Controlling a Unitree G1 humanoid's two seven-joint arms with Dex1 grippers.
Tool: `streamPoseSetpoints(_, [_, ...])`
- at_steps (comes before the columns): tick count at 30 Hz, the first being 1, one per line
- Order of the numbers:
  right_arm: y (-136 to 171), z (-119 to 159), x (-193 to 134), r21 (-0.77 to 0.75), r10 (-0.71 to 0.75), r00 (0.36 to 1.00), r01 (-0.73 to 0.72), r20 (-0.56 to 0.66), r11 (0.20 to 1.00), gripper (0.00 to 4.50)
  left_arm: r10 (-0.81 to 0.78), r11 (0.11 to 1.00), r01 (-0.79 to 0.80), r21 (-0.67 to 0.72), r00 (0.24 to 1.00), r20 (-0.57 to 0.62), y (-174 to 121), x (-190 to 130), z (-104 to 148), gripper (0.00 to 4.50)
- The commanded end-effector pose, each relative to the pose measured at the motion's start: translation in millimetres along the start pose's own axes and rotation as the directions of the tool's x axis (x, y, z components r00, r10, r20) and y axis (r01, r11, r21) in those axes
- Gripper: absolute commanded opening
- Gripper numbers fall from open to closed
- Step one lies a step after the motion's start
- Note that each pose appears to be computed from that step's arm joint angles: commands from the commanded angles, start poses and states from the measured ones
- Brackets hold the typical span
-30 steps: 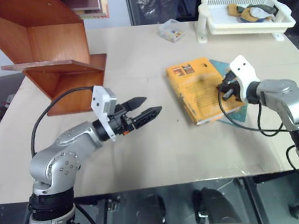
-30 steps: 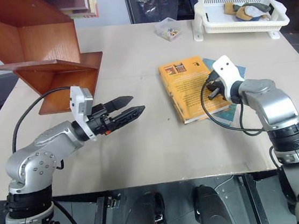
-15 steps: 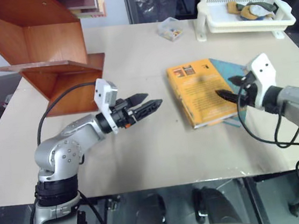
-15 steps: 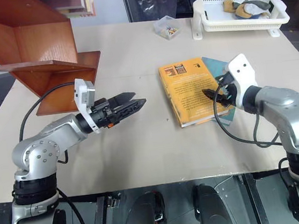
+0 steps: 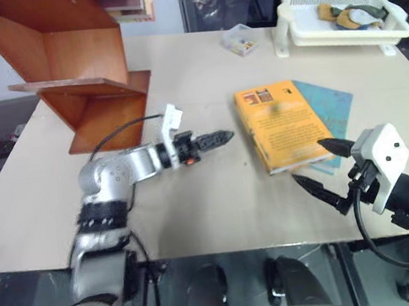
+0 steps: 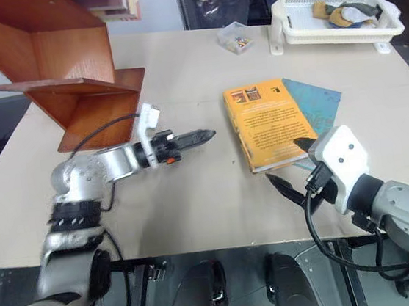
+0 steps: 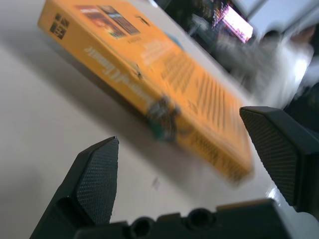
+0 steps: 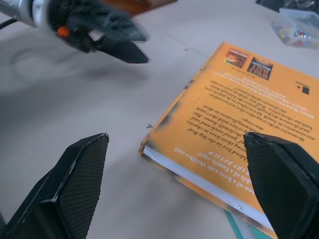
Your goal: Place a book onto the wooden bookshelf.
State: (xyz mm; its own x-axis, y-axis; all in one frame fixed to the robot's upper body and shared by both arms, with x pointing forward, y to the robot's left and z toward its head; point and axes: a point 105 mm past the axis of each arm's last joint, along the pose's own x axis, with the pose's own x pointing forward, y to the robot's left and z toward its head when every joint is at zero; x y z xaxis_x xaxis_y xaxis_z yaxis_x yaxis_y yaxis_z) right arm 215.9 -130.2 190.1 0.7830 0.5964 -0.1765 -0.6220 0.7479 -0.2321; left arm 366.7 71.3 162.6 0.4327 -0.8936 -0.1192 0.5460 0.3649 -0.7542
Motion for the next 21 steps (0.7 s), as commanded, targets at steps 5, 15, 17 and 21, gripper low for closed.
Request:
streamPoseSetpoints(5, [5.7, 4.9, 4.5, -0.012, -0.093, 0.994, 0.094, 0.061, 0.995, 4.45, -0.003, 0.965, -0.003, -0.263, 1.000, -0.021, -4.3, 48.7, 6.0, 4.50])
streamPoseSetpoints(15, [2.9, 7.3, 5.1, -0.011, -0.156, 0.985, 0.158, 0.078, 0.987, 4.45, -0.006, 0.942, -0.002, -0.335, 1.000, -0.025, 0.1, 65.3, 1.8, 4.50])
streamPoseSetpoints(17, [2.9, 7.5, 4.9, -0.009, -0.161, 0.984, 0.162, 0.078, 0.987, 4.45, -0.014, 0.943, 0.006, -0.333, 1.000, -0.022, 0.2, 66.8, 1.4, 4.50])
streamPoseSetpoints(21, [2.3, 6.9, 3.9, -0.010, -0.168, 0.983, 0.169, 0.073, 0.986, 4.45, -0.027, 0.942, 0.022, -0.334, 1.000, -0.010, 0.6, 72.5, -0.2, 4.50])
